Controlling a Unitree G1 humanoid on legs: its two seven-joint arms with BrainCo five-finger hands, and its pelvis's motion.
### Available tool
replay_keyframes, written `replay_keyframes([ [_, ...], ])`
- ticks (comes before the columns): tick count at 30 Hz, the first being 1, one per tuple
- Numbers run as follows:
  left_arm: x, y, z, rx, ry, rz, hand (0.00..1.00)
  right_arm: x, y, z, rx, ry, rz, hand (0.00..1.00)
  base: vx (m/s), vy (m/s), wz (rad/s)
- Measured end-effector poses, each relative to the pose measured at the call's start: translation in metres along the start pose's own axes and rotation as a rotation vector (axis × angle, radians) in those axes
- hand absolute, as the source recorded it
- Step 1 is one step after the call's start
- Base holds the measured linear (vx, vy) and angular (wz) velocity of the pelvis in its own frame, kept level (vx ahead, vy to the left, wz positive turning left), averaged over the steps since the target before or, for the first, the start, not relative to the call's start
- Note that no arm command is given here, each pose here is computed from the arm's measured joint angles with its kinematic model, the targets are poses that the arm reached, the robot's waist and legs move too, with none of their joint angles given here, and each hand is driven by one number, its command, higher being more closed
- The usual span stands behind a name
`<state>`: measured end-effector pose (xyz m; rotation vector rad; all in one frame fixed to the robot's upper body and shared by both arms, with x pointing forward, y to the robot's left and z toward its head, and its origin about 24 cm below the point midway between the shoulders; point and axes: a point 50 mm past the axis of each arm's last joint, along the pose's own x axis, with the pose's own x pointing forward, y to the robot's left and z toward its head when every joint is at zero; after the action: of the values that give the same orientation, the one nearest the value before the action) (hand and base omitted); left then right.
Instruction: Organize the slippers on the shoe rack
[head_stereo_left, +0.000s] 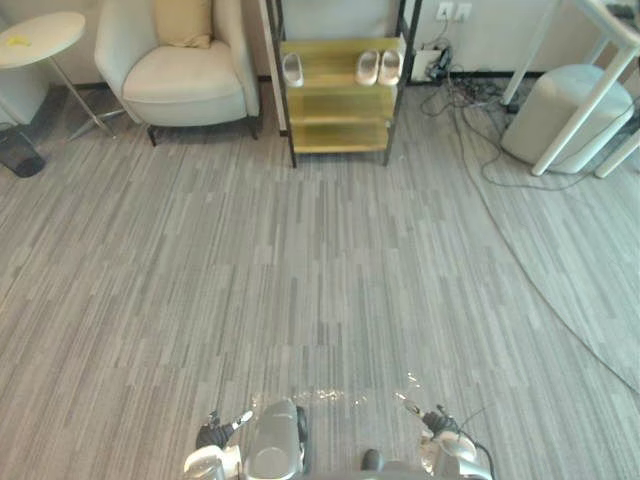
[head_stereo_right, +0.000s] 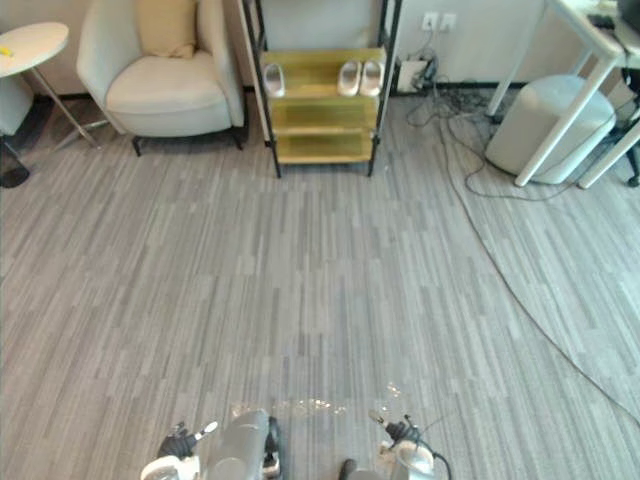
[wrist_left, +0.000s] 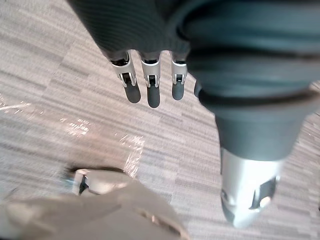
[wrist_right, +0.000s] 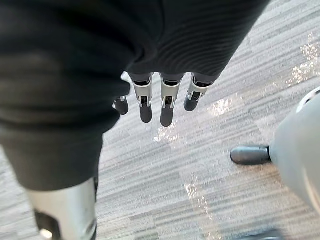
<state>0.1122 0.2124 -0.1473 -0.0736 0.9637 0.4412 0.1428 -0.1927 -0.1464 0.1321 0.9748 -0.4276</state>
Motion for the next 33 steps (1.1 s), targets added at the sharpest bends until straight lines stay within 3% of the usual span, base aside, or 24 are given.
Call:
replay_keyframes([
  [6, 0.001, 0.007, 0.001, 0.007, 0.002, 0.015, 0.0, -0.005, 0.013, -0.012, 0.008, 0.03, 0.037, 0.0, 0.44, 0.206, -0.31],
  [12, 0.004, -0.009, 0.012, 0.02, -0.025, -0.031, 0.0, -0.006, 0.021, -0.005, -0.015, -0.015, 0.086, 0.0, 0.41, 0.09, 0.01],
  [21, 0.0, -0.032, 0.004, -0.047, 0.015, -0.066, 0.0, 0.001, 0.016, 0.012, -0.042, -0.036, 0.078, 0.0, 0.44, -0.161, 0.41],
  [33, -0.001, -0.029, 0.021, -0.116, -0.072, -0.063, 0.0, -0.004, 0.033, 0.003, -0.051, -0.016, 0.117, 0.0, 0.43, -0.073, -0.05],
])
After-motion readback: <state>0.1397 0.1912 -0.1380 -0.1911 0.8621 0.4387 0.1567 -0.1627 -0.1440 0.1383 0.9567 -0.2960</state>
